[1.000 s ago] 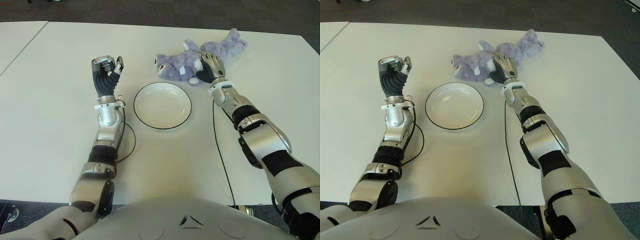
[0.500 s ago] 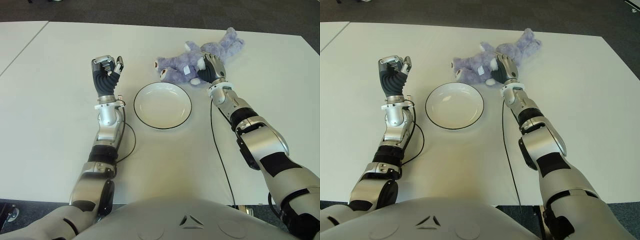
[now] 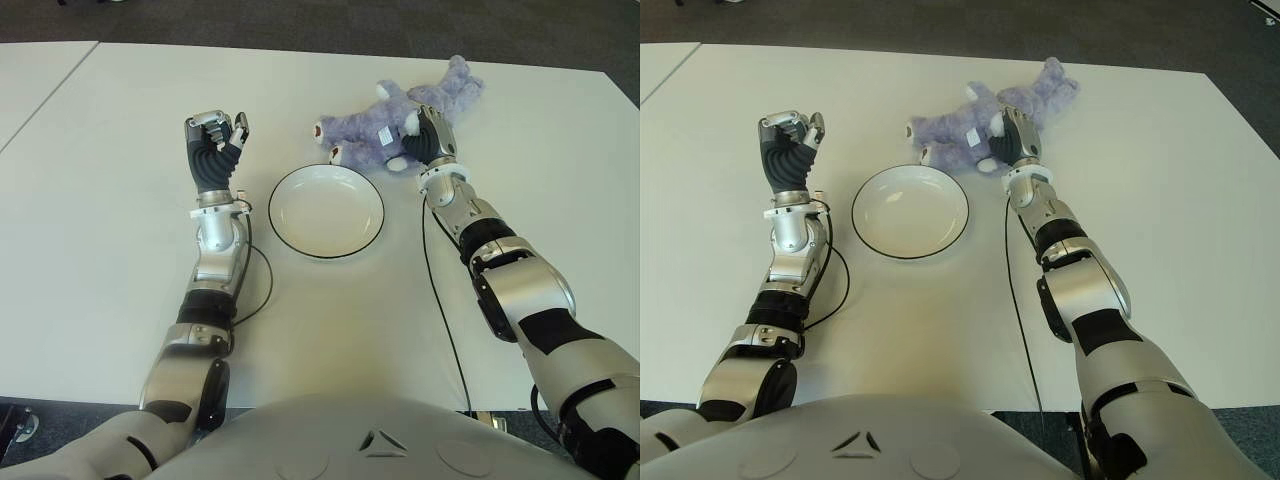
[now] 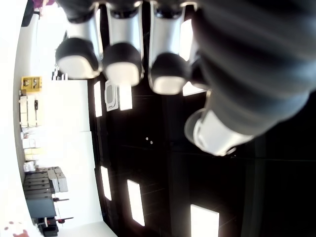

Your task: Put the doll into the plate.

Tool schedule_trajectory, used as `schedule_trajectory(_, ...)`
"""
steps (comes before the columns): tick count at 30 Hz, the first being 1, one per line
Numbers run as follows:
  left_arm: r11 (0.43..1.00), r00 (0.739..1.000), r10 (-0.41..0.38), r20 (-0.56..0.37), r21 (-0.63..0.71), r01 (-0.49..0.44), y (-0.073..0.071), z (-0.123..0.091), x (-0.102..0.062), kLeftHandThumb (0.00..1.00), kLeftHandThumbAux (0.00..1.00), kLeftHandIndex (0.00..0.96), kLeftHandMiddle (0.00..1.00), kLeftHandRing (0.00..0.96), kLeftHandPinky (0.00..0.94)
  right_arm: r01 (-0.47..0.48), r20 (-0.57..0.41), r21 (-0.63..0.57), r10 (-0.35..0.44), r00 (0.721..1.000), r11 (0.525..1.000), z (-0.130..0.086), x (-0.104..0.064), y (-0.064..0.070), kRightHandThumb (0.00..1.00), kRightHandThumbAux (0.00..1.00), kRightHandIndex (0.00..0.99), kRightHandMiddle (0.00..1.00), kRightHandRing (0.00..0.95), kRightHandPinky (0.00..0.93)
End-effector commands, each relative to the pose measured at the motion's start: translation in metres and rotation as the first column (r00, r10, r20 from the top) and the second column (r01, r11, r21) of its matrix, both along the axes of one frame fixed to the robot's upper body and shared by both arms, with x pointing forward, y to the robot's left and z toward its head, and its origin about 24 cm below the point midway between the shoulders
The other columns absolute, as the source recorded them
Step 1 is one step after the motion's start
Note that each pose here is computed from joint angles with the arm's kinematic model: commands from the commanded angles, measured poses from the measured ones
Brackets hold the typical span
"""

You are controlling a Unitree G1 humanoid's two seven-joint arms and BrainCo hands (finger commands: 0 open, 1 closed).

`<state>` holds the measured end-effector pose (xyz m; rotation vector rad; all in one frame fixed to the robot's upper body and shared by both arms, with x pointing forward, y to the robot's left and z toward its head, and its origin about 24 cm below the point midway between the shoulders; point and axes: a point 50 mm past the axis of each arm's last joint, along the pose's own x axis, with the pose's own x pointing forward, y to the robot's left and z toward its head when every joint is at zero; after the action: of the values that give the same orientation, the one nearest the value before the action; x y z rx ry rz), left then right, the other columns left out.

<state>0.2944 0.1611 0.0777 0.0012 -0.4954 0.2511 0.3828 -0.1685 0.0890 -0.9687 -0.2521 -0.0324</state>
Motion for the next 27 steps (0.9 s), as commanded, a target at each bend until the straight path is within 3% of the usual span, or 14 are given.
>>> schedule_trajectory(1, 1.000, 0.972, 0.016, -0.233, 0.000, -0.017, 0.003, -0.056, -0.025, 0.493, 0.807, 0.857, 0.902, 0.905, 0.887, 0.092, -0.135, 0.057, -0.084, 0.987, 0.994, -0.024, -0.008, -0.013, 0.982, 0.666, 0.370, 0.488, 0.509, 0.595)
schedule_trajectory(2, 1.000, 0.972, 0.017, -0.235, 0.001, -0.017, 0.003, -0.056, -0.025, 0.493, 0.807, 0.857, 0.902, 0.905, 0.887, 0.106, -0.131, 0.079, -0.095, 0.987, 0.991, -0.023, -0.007, -0.013, 0.971, 0.665, 0.371, 0.490, 0.513, 0.678)
schedule_trajectory(4, 1.000, 0.971, 0.018, -0.238, 0.002, -0.018, 0.003, -0.057, -0.025, 0.495, 0.806, 0.856, 0.902, 0.905, 0.887, 0.122, -0.124, 0.111, -0.108, 0.986, 0.986, -0.021, -0.007, -0.013, 0.961, 0.664, 0.372, 0.492, 0.516, 0.757)
schedule_trajectory(8, 1.000, 0.970, 0.017, -0.243, 0.003, -0.017, 0.003, -0.057, -0.025, 0.500, 0.805, 0.854, 0.900, 0.903, 0.887, 0.135, -0.083, 0.173, -0.122, 0.989, 0.976, -0.013, -0.005, -0.013, 0.954, 0.662, 0.374, 0.497, 0.520, 0.842)
schedule_trajectory(21, 1.000, 0.968, 0.013, -0.252, 0.008, -0.012, 0.003, -0.058, -0.024, 0.501, 0.801, 0.848, 0.897, 0.901, 0.885, 0.102, 0.120, 0.293, -0.142, 0.983, 0.951, 0.030, -0.004, -0.006, 0.953, 0.660, 0.379, 0.505, 0.525, 0.870)
schedule_trajectory(23, 1.000, 0.968, 0.014, -0.252, 0.011, -0.011, 0.003, -0.058, -0.023, 0.496, 0.800, 0.850, 0.898, 0.902, 0.886, 0.082, 0.168, 0.320, -0.142, 0.975, 0.944, 0.038, -0.005, -0.004, 0.894, 0.671, 0.388, 0.523, 0.735, 0.883)
schedule_trajectory(27, 1.000, 0.967, 0.014, -0.255, 0.014, -0.010, 0.003, -0.059, -0.023, 0.491, 0.801, 0.852, 0.898, 0.902, 0.886, 0.053, 0.222, 0.350, -0.138, 0.965, 0.935, 0.047, -0.008, -0.002, 0.864, 0.677, 0.393, 0.534, 0.845, 0.891)
